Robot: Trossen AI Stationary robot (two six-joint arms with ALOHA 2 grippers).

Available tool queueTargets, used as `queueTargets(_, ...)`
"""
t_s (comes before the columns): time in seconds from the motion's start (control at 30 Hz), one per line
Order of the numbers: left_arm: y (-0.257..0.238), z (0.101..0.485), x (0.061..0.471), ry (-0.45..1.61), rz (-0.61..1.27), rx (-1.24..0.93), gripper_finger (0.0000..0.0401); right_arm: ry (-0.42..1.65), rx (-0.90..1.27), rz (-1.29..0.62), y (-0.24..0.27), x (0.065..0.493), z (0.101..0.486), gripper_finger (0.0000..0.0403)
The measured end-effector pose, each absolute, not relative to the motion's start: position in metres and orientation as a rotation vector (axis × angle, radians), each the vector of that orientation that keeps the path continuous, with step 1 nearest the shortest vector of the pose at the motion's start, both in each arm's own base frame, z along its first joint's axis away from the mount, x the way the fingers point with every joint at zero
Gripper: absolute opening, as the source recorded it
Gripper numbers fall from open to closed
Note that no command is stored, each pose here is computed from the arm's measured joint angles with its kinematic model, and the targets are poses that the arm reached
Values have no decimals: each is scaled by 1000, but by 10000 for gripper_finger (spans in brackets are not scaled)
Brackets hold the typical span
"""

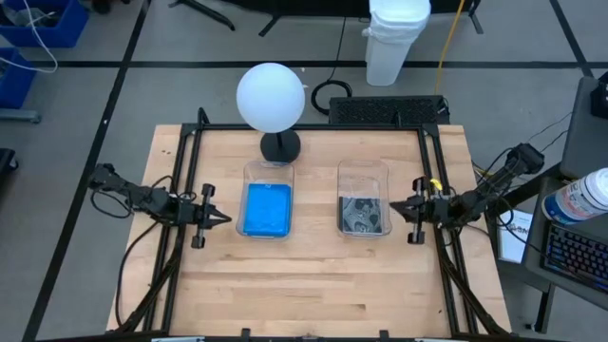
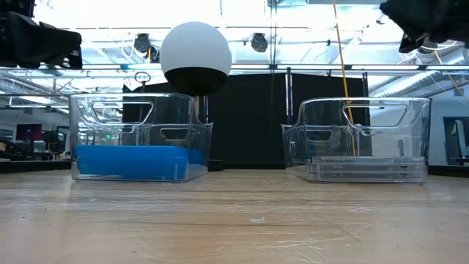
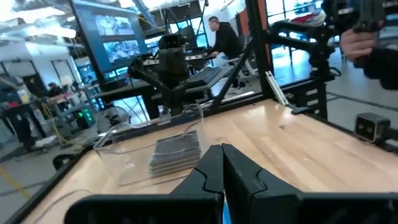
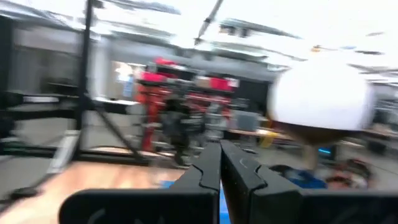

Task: Pick & place jewel cases by type
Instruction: Return to Home Position

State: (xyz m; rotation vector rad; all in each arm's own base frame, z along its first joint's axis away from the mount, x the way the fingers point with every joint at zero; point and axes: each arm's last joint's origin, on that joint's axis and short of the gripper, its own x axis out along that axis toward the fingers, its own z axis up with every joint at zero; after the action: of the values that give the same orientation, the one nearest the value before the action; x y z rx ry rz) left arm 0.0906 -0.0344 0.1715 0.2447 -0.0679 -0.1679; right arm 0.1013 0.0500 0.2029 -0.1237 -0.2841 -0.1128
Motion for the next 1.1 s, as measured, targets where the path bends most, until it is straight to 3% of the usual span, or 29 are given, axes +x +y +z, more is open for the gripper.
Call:
queueTargets(0.13, -33, 171, 91, -62, -162, 210, 2, -244, -138, -208, 46, 94, 203, 0)
queueTargets(0.6, -34, 170, 92, -44, -166, 211, 4, -242, -98, 153, 51, 74, 193, 0)
queueTargets(1.1, -25, 163, 100, 34, -100, 212, 5, -181, -47, -6, 27, 90, 186, 0)
